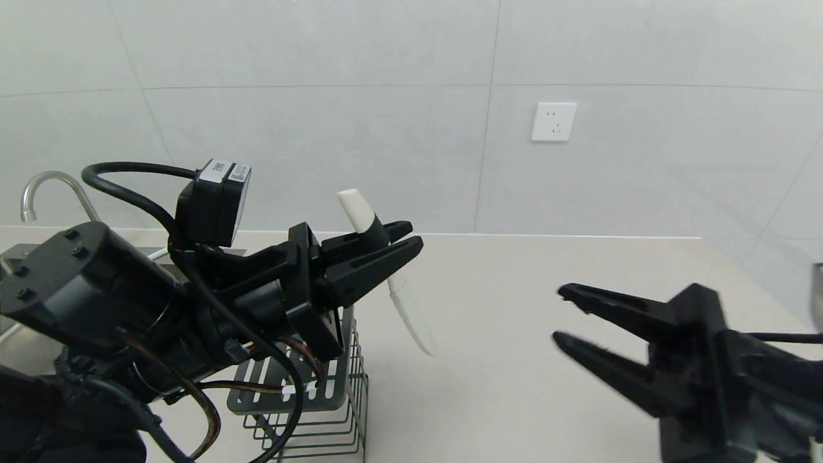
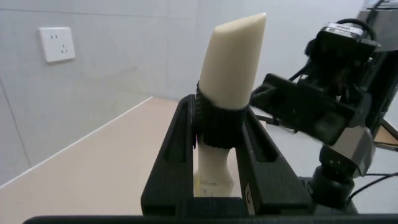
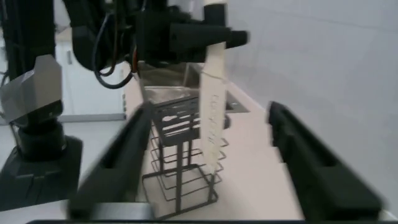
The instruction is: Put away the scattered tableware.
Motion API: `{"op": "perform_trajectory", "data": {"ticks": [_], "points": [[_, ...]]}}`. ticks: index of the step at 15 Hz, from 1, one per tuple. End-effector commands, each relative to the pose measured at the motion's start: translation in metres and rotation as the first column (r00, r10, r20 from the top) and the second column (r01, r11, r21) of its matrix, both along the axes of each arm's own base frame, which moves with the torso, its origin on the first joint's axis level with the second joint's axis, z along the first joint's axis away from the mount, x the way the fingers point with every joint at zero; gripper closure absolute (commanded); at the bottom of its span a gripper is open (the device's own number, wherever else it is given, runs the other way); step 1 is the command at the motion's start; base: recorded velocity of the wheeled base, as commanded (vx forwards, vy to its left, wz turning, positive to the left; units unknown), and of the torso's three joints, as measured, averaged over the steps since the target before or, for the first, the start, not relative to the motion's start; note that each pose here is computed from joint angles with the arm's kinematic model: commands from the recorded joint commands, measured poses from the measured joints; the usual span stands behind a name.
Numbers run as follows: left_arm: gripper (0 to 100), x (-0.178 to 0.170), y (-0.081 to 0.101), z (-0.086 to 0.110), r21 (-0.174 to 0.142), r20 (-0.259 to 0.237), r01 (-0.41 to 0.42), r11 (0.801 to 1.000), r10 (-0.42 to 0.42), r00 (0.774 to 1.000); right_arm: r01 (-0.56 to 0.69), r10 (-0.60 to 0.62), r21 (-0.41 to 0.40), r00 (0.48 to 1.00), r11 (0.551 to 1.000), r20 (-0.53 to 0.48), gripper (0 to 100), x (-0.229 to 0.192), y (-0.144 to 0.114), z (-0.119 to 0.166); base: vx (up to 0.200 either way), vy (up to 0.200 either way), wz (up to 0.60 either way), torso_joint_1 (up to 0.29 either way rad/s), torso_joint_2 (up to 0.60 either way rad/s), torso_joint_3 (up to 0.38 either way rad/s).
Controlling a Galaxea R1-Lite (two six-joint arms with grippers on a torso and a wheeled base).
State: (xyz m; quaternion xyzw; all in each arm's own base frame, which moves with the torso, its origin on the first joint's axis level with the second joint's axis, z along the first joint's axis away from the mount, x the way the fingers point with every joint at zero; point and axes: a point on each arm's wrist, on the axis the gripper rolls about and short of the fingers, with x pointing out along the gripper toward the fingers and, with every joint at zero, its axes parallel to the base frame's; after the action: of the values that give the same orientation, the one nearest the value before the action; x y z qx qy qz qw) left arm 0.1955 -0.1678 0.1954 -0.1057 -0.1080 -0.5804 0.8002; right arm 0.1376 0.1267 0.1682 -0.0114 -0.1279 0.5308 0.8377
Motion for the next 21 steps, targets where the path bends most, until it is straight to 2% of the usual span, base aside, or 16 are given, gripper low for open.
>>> {"op": "perform_trajectory", "data": {"ticks": [1,2,4,5,6,7,8,11,12,14,15,16,17,18,20,21], "points": [[100,-0.001,0.002,0.002,-0.008,0.005,-0.014,1.0,0.014,1.0,0.224,-0.232,0.09,0.968,0.97,0.099,100,-0.036,-0.064,0.011,0.0,0.0,0.0,0.0,0.0,0.0],[100,-0.001,0.002,0.001,-0.006,0.004,-0.016,1.0,0.016,1.0,0.259,-0.27,0.1,0.956,0.961,0.112,100,-0.041,-0.072,0.014,0.0,0.0,0.0,0.0,0.0,0.0],[100,-0.001,0.002,-0.001,0.013,0.038,-0.033,0.999,0.032,0.999,0.377,-0.385,0.095,0.918,0.921,0.093,100,-0.053,-0.089,0.014,0.0,0.0,0.0,0.0,0.0,0.0],[100,-0.004,0.004,-0.007,0.039,0.047,-0.041,0.998,0.039,0.998,0.482,-0.49,0.105,0.868,0.87,0.083,100,-0.063,-0.101,0.013,0.0,0.0,0.0,0.0,0.0,0.0],[100,-0.004,0.004,-0.009,0.047,0.047,-0.043,0.998,0.041,0.998,0.499,-0.51,0.118,0.855,0.859,0.094,100,-0.068,-0.104,0.014,0.0,0.0,0.0,0.0,0.0,0.0],[100,-0.006,0.006,-0.013,0.063,0.047,-0.047,0.997,0.044,0.998,0.524,-0.541,0.144,0.833,0.839,0.117,100,-0.079,-0.108,0.016,0.0,0.0,0.0,0.0,0.0,0.0],[100,-0.008,0.008,-0.018,0.083,0.043,-0.058,0.995,0.054,0.998,0.532,-0.565,0.201,0.804,0.822,0.184,100,-0.103,-0.113,0.018,0.0,0.0,0.0,0.0,0.0,0.0],[100,-0.008,0.008,-0.016,0.075,0.056,-0.106,0.992,0.102,0.993,0.562,-0.637,0.304,0.709,0.769,0.301,100,-0.15,-0.118,0.014,0.0,0.0,0.0,0.0,0.0,0.0],[100,-0.008,0.008,-0.016,0.074,0.056,-0.109,0.991,0.105,0.993,0.588,-0.665,0.313,0.679,0.746,0.311,100,-0.161,-0.118,0.01,0.0,0.0,0.0,0.0,0.0,0.0],[100,-0.008,0.009,-0.016,0.071,0.057,-0.113,0.991,0.109,0.992,0.644,-0.703,0.281,0.657,0.712,0.274,100,-0.169,-0.116,-0.008,0.0,0.0,0.0,0.0,0.0,0.0],[100,-0.011,0.011,-0.01,0.053,0.072,-0.123,0.991,0.119,0.99,0.689,-0.719,0.205,0.668,0.695,0.195,100,-0.168,-0.116,-0.032,0.0,0.0,0.0,0.0,0.0,0.0],[100,-0.012,0.012,-0.008,0.048,0.077,-0.125,0.991,0.121,0.99,0.693,-0.718,0.192,0.676,0.695,0.165,100,-0.166,-0.116,-0.034,0.0,0.0,0.0,0.0,0.0,0.0],[100,-0.017,0.016,-0.003,0.032,0.089,-0.128,0.991,0.124,0.988,0.706,-0.715,0.132,0.698,0.696,0.042,100,-0.161,-0.116,-0.045,0.0,0.0,0.0,0.0,0.0,0.0],[100,-0.017,0.017,-0.003,0.029,0.089,-0.135,0.99,0.132,0.987,0.71,-0.714,0.099,0.701,0.697,0.0,100,-0.159,-0.117,-0.05,0.0,0.0,0.0,0.0,0.0,0.0],[100,-0.027,0.025,0.001,0.013,0.099,-0.15,0.989,0.148,0.984,0.711,-0.712,-0.088,0.673,0.697,-0.199,100,-0.154,-0.117,-0.077,0.0,0.0,0.0,0.0,0.0,0.0],[100,-0.03,0.027,0.001,0.013,0.099,-0.15,0.989,0.148,0.984,0.7,-0.709,-0.135,0.664,0.701,-0.239,100,-0.154,-0.117,-0.084,0.0,0.0,0.0,0.0,0.0,0.0]]}}
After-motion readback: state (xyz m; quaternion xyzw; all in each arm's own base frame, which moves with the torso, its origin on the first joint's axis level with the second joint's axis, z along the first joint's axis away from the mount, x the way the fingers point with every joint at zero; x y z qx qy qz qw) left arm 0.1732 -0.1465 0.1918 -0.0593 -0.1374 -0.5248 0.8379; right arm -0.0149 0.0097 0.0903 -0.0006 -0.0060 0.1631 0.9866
